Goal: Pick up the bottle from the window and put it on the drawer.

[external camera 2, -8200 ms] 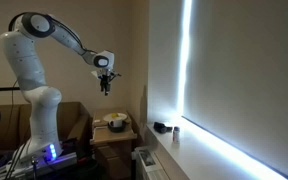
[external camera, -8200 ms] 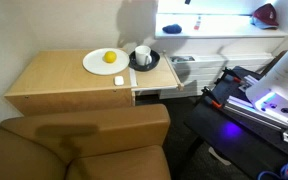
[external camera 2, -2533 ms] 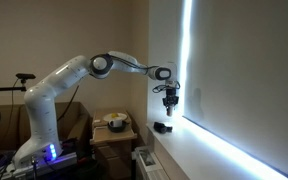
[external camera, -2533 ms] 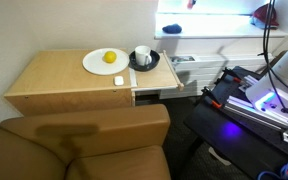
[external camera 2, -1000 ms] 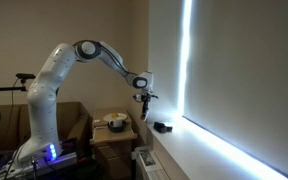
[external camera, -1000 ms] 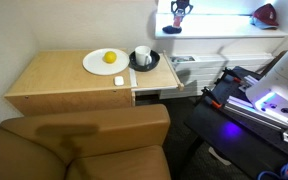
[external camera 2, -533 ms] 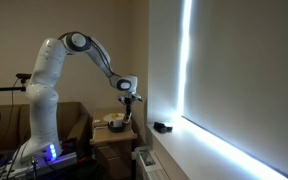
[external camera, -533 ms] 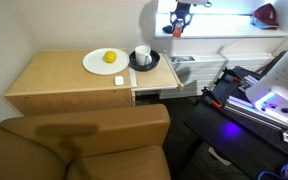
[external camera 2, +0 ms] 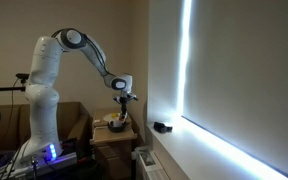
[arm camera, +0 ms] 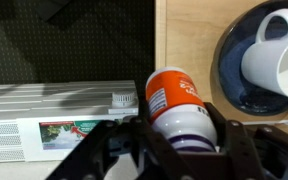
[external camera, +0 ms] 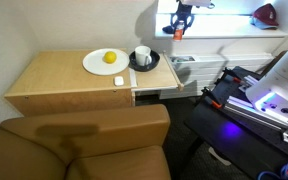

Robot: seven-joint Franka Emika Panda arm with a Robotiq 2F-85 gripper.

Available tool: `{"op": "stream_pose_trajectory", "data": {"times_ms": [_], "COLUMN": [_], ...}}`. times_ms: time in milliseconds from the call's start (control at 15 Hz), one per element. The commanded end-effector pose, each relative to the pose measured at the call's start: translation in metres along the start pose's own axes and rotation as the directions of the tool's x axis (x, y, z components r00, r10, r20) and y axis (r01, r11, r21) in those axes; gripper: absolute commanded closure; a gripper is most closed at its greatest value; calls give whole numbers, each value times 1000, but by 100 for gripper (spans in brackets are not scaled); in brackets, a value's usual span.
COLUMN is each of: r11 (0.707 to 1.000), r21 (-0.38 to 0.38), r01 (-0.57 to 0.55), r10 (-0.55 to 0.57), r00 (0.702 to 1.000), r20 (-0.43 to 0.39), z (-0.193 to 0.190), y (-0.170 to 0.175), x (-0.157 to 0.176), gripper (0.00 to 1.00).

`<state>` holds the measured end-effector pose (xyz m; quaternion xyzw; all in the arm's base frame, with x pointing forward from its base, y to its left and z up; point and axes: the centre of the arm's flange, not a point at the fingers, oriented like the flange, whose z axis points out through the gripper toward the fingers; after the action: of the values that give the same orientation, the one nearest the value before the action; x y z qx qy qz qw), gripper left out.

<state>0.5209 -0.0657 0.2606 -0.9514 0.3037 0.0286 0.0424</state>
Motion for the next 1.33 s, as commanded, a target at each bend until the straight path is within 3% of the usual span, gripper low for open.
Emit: {"op": "stream_pose_trajectory", "data": {"times_ms": [0,133,333,400,533,733,800,1000,1067,1267], "r11": [981,953,933,935,952,984,972,980,981,986], "r21": [-22,-25,-109,-140,-122,-51,-76,-65,-64,-35], "r01": [195,301,344,326,282,169,222,186,184,160], "r10": [-195,-300,-349,-337,-294,-175,-229,-193,-191,-164], "r00": [981,954,937,939,951,974,967,974,974,977], "r20": [11,17,-32,-63,-96,-141,-109,-123,-124,-137], "z": [17,23,54,68,92,118,101,117,117,126], "y": [-46,-67,-95,-100,-103,-99,-106,-100,-100,-102], "x": [-46,-75,-110,-117,-128,-132,-131,-129,-128,-141], "gripper": [69,69,69,69,69,69,44,44,69,69]}}
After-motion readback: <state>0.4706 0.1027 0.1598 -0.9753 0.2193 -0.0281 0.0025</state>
